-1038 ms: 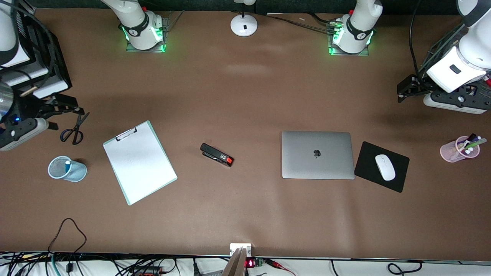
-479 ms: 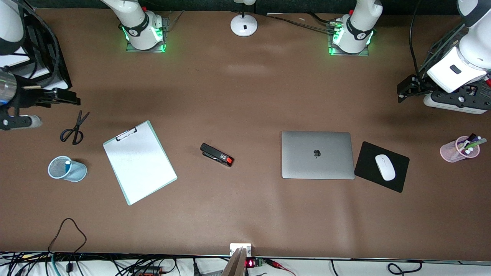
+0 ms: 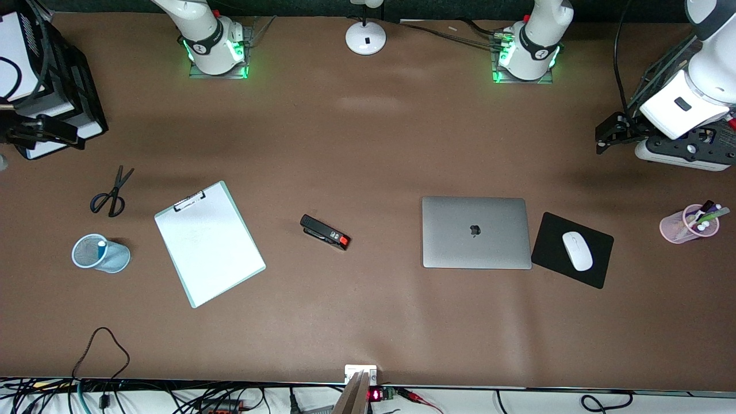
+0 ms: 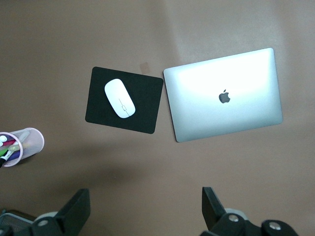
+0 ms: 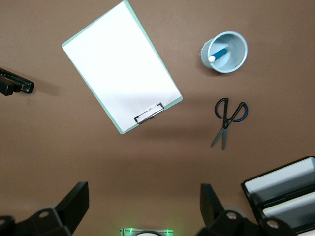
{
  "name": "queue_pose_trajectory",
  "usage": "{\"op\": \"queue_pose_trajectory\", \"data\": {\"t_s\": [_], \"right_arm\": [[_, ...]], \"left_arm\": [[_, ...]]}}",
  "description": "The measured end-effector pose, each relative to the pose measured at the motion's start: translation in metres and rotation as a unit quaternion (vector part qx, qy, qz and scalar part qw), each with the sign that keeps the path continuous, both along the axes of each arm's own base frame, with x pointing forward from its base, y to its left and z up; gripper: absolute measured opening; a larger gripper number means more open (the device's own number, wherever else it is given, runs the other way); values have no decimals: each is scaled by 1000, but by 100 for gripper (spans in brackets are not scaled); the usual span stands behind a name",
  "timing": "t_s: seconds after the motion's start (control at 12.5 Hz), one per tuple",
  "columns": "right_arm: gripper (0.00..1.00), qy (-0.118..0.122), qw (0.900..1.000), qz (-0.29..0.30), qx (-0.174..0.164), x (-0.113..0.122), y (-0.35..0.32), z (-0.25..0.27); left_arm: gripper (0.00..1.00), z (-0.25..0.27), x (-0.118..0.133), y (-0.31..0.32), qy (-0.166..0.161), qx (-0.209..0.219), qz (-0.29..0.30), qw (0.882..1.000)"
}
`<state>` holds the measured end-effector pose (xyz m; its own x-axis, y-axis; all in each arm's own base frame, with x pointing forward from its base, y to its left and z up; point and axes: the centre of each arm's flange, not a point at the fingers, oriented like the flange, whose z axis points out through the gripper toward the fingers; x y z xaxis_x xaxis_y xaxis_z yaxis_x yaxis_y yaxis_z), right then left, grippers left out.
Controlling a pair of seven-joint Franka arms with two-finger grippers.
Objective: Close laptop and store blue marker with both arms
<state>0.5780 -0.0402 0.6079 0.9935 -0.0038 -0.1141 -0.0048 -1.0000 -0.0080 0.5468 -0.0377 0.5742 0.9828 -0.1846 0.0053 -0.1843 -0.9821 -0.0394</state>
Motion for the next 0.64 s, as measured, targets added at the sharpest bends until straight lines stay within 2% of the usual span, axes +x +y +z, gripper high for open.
{"op": "queue_pose_trajectory", "data": {"t_s": [0.24,0.64], "right_arm": [[100,-16,1000,-1,-3,-7,-1,11],[100,-21,1000,-3,0,-25,-3,0]], "left_arm": [[100,0,0,0,0,0,0,1000],[100,0,0,0,0,0,0,1000]]}}
